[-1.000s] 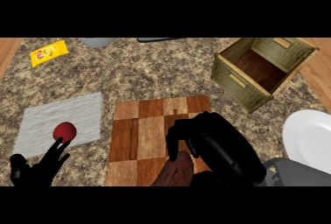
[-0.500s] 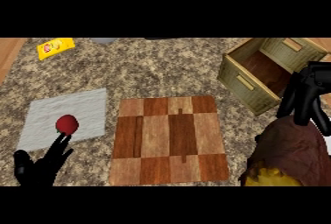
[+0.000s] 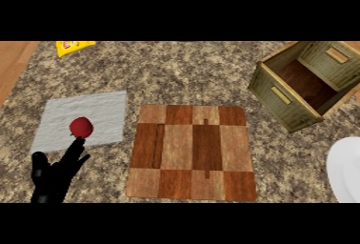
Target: Pick the sweet potato from the cutting board and place it in the basket
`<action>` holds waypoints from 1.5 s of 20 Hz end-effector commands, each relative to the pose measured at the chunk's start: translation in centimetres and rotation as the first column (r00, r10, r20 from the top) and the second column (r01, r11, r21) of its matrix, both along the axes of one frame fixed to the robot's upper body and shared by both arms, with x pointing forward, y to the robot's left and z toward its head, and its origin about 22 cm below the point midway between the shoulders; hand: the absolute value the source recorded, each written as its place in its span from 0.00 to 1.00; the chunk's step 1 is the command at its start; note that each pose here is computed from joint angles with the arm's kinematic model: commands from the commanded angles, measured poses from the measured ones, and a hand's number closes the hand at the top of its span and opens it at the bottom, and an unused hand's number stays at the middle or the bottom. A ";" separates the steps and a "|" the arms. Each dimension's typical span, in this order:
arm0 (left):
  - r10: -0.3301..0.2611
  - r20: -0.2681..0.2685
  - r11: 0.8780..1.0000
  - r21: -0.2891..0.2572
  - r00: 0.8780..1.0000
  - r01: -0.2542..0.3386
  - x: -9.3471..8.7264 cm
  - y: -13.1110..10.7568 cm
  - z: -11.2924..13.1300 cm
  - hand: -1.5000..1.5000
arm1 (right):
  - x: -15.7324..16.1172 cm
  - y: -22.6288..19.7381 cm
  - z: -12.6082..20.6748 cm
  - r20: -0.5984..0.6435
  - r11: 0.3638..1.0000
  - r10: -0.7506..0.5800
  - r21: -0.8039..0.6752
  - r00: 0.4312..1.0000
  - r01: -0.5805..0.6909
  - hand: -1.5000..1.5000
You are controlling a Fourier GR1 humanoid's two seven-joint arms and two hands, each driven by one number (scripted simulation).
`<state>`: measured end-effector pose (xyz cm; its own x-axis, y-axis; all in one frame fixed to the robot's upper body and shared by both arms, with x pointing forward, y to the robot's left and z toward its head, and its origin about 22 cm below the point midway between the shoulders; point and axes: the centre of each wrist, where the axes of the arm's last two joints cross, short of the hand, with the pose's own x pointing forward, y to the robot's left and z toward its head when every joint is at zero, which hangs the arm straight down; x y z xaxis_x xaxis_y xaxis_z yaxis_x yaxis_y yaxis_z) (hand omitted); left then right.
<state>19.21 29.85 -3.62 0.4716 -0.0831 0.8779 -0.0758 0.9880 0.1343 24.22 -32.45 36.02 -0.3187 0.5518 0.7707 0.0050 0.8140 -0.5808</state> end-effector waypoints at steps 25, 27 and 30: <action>-0.050 -0.073 0.999 0.006 0.996 0.051 1.9 -1.5 -1.5 0.50 | 13.6 -8.4 -10.0 -0.170 0.991 -0.034 0.121 0.985 0.056 1.00; -0.044 -0.061 0.999 -0.013 0.997 0.043 0.7 -1.4 -1.6 0.50 | 13.5 -10.3 -11.3 -0.163 0.990 -0.024 0.132 0.986 0.045 1.00; -0.049 -0.061 0.999 0.004 0.997 0.049 1.2 0.7 -1.0 0.50 | 12.6 -11.4 -11.7 -0.136 0.963 -0.269 -0.022 0.953 0.269 1.00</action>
<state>21.02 29.59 -3.70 0.4661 -0.1098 0.8779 -0.0340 0.9893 0.1417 36.83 -42.57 25.38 -0.1281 0.5201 0.8445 0.0256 0.8529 -0.5214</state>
